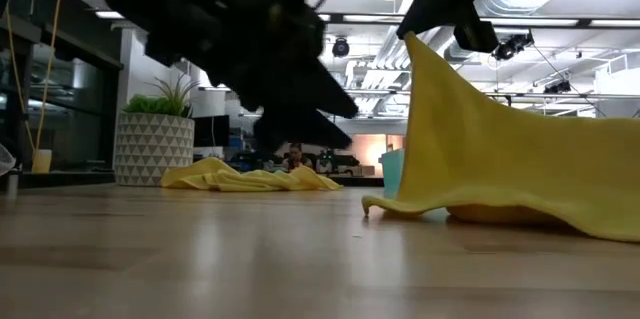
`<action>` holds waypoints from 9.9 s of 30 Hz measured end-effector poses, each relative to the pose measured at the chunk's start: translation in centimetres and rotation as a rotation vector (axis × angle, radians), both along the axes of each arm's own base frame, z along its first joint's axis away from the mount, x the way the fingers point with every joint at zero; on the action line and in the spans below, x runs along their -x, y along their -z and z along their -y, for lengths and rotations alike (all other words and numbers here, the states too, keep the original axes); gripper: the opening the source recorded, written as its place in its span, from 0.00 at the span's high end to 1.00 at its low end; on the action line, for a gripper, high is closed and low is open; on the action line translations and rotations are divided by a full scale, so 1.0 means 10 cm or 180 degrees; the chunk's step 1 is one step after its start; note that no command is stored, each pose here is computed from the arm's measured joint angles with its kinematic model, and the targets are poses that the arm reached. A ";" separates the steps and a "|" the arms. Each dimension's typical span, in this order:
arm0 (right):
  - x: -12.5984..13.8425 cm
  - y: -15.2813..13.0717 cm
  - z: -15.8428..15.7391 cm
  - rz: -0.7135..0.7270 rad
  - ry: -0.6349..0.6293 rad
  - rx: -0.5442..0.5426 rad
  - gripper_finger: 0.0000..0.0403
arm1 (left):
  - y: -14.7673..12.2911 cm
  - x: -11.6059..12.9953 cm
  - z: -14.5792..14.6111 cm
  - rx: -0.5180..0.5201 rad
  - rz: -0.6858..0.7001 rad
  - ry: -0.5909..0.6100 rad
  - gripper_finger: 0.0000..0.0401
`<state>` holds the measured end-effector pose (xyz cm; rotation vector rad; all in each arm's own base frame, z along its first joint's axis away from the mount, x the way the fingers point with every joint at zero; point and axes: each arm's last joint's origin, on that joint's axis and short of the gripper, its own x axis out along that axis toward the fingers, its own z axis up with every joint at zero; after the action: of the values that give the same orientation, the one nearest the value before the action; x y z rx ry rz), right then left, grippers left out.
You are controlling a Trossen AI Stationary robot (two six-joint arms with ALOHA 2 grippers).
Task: Fold microfiber towels
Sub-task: Fold the bottom yellow towel
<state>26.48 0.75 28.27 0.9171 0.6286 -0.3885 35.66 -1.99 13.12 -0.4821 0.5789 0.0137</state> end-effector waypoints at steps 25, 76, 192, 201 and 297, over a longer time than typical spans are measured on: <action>-0.01 -0.01 -0.01 0.0054 -0.0130 0.0030 1.00 | 0.36 -0.29 0.13 -0.0429 -0.0495 0.0009 0.60; 0.48 -1.17 0.47 0.0383 -0.0147 0.1034 1.00 | -3.00 1.66 -0.94 -0.3125 -0.0753 -0.0679 1.00; -1.23 0.47 0.06 -0.0719 -0.2491 0.2385 1.00 | -0.73 1.28 0.58 0.0049 -0.1264 -0.0574 1.00; -0.52 -0.15 0.02 -0.0774 -0.1902 0.2005 1.00 | -1.25 1.40 -0.11 -0.0198 -0.0529 -0.1010 1.00; 0.14 0.66 -0.91 -0.0843 -0.1638 0.0516 1.00 | -0.72 1.33 0.29 0.0726 -0.0878 -0.0710 1.00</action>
<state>25.04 9.84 21.63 0.5243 1.0300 -0.0937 22.36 -4.90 20.31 -0.7726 0.7990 0.2318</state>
